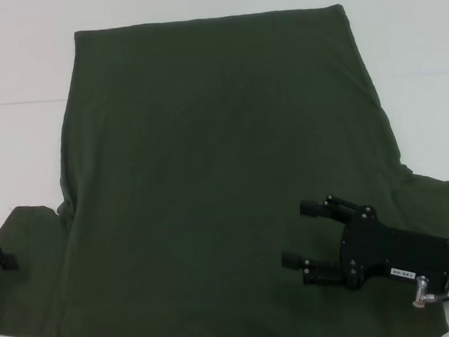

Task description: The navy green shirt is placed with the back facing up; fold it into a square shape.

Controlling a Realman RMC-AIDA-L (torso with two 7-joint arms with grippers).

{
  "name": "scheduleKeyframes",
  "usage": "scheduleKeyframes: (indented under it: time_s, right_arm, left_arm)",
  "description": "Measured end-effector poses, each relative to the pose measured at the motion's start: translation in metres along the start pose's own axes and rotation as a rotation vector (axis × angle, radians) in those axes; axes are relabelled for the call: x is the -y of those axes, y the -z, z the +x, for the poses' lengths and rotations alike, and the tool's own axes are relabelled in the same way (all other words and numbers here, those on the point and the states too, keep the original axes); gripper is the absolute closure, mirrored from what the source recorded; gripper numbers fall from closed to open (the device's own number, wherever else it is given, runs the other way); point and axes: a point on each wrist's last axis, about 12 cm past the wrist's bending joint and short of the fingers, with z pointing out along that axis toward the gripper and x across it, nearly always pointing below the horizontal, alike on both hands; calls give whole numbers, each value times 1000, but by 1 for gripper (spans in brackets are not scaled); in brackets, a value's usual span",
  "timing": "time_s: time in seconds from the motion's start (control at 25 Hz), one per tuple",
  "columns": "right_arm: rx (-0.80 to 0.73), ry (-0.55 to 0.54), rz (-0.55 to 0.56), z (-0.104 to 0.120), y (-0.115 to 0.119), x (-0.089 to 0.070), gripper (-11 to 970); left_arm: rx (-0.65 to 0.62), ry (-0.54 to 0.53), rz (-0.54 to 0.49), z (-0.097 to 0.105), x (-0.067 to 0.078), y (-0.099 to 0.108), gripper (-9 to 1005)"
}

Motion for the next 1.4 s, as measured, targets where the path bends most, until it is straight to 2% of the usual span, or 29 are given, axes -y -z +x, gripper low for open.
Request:
scheduleKeyframes:
  time_s: [0.48, 0.64, 0.92, 1.0, 1.2, 1.4]
  right_arm:
    - [12, -2, 0, -1, 1, 0, 16]
    - [19, -4, -3, -1, 1, -1, 16]
    - [21, -15, -3, -1, 2, -2, 17]
    - [24, -19, -6, -1, 2, -2, 17]
    - [33, -21, -3, -2, 3, -2, 17]
    - [35, -22, 0, -2, 3, -2, 16]
  left_arm:
    - [5, -92, 3, 2, 2, -6, 92]
    - [-26, -136, -14, 3, 6, -11, 188]
    - [-17, -118, -32, 1, 6, -9, 406]
    - [-14, -121, -37, 0, 6, -8, 645]
    - [-12, -123, -38, 0, 6, -8, 873]
    - [-11, -124, -37, -1, 7, -8, 904]
